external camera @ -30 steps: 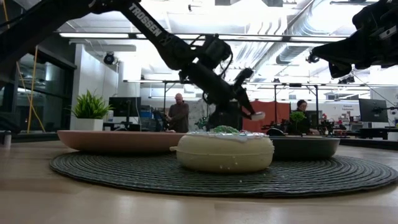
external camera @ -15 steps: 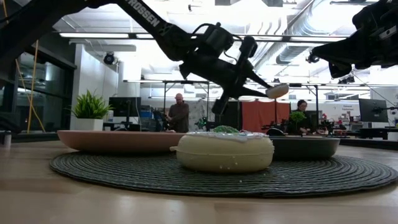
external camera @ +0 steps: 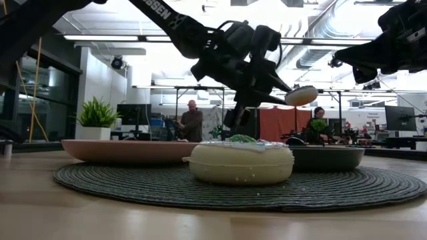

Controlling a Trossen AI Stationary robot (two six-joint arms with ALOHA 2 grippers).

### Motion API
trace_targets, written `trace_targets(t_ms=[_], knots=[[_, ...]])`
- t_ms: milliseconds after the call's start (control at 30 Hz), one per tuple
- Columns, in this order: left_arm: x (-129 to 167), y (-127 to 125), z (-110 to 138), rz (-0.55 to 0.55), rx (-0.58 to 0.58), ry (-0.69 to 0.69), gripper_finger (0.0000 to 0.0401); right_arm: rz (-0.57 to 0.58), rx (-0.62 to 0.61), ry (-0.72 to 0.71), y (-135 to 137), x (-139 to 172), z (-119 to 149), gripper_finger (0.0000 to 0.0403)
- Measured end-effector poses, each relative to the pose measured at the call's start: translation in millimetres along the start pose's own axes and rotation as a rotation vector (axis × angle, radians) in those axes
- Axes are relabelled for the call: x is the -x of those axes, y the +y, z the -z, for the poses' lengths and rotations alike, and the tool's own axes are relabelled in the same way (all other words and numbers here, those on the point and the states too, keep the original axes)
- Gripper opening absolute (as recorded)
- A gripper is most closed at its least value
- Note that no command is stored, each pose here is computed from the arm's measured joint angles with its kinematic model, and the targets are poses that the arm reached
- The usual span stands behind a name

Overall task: Pick & Place donuts
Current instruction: Put the small violet donut on the black plate, then put the bottom small red donut on the black plate

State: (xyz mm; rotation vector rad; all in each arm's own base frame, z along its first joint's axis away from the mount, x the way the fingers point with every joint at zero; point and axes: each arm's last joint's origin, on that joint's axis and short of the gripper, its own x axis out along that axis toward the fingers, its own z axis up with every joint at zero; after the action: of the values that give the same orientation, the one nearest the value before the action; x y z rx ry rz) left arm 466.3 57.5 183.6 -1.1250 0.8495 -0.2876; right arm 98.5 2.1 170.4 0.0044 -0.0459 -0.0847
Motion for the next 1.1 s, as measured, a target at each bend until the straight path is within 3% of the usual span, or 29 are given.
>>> trace_targets(t_ms=[300, 667, 1100], knots=[[-11, 4, 17, -0.147, -0.088, 0.036, 0.0071, 0.000, 0.000, 0.000, 0, 0, 0, 0.0000], [-6, -3, 30, -0.212, -0.125, 0.099, 0.0079, 0.000, 0.000, 0.001, 0, 0, 0, 0.0000], [-7, -3, 32, -0.269, -0.161, 0.077, 0.0113, 0.000, 0.000, 0.000, 0, 0, 0, 0.0000]])
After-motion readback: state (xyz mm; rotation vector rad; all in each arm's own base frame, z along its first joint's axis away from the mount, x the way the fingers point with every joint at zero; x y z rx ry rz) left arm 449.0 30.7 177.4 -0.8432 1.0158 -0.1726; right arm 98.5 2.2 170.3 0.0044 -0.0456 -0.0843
